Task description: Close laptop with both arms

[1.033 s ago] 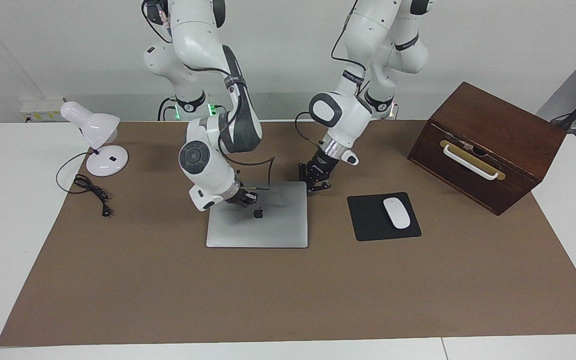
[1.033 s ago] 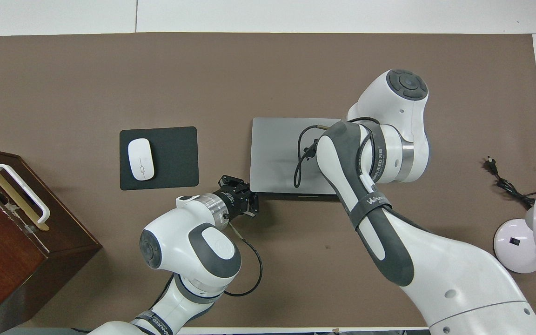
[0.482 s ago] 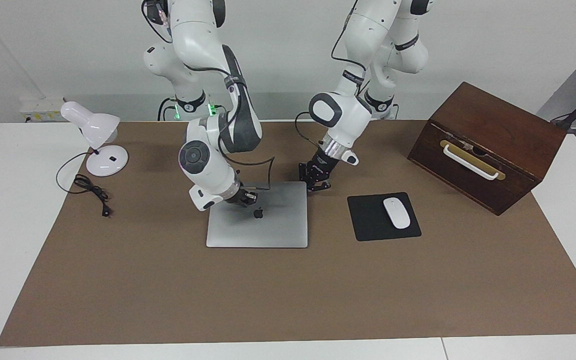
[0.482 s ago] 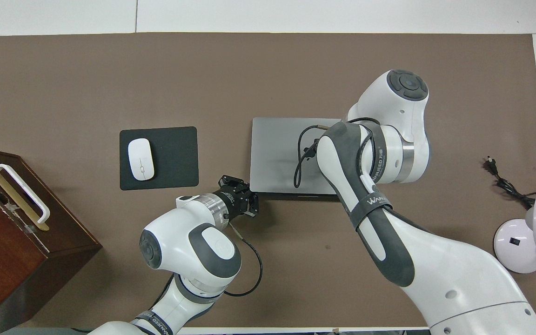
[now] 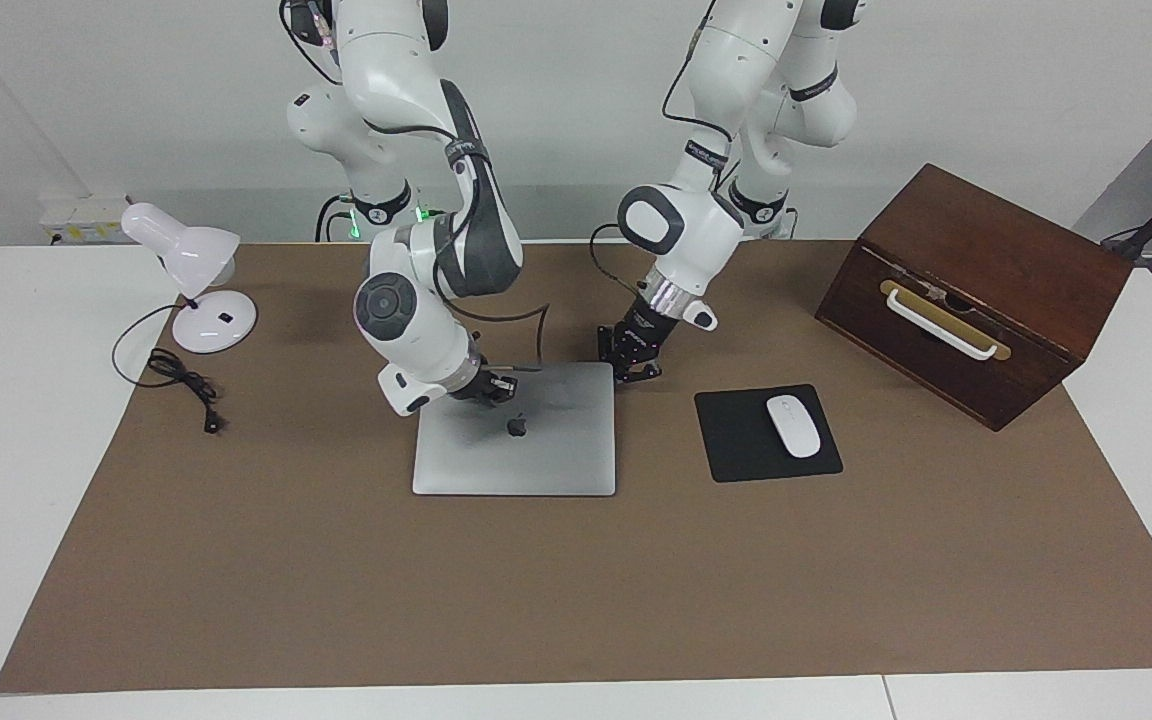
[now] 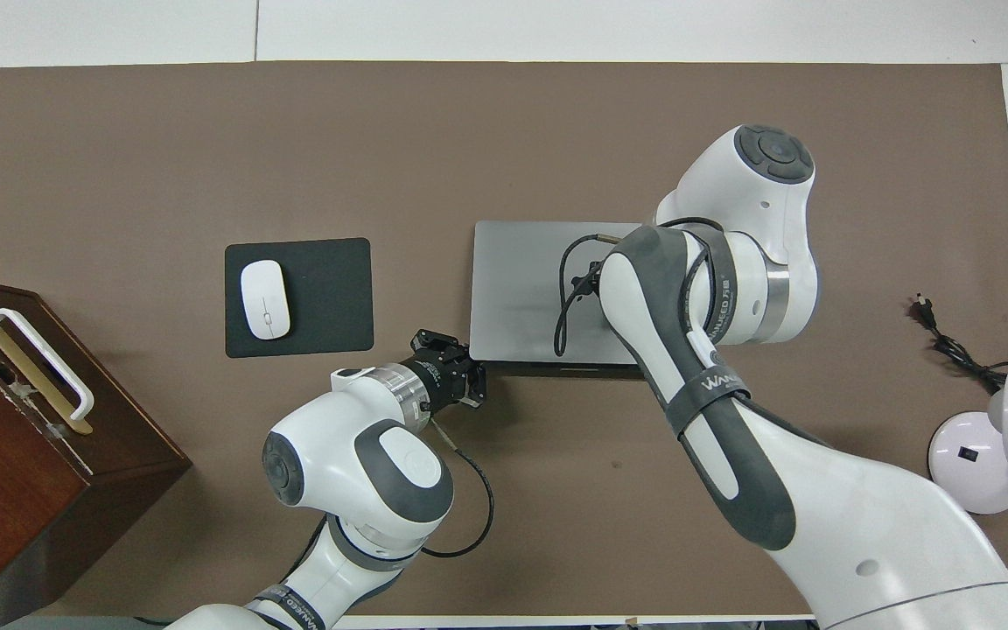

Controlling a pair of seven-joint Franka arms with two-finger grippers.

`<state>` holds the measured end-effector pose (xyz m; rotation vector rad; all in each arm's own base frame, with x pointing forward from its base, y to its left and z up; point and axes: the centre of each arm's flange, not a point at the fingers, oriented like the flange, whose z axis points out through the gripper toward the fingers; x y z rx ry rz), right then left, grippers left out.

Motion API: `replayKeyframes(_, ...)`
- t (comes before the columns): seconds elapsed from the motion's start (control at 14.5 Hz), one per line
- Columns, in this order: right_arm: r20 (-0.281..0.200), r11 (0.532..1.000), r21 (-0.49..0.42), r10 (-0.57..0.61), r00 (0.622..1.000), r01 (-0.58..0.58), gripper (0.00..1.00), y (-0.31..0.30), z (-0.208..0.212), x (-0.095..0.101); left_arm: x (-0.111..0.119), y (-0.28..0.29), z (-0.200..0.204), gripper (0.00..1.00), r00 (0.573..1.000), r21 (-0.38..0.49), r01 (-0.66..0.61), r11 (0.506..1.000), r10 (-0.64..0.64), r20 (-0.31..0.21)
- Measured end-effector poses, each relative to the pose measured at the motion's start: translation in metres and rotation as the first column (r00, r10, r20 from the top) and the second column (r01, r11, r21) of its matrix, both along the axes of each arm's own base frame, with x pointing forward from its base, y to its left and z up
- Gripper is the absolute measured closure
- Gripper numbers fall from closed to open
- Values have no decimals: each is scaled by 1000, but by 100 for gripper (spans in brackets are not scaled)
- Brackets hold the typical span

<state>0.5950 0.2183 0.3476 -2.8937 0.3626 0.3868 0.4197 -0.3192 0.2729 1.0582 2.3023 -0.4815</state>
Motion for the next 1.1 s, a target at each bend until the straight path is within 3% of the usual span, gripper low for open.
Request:
replayKeyframes(0.62,-11,997,47,-56,998,57,99,-58,42,11,11,20,-3,99,999,-23,-28,999,28,-24)
replayKeyframes(1.1,78,1000,11,23,997,-24,99,-143,130,23,28,49,-2,99,997,-51,-63,997,61,-42)
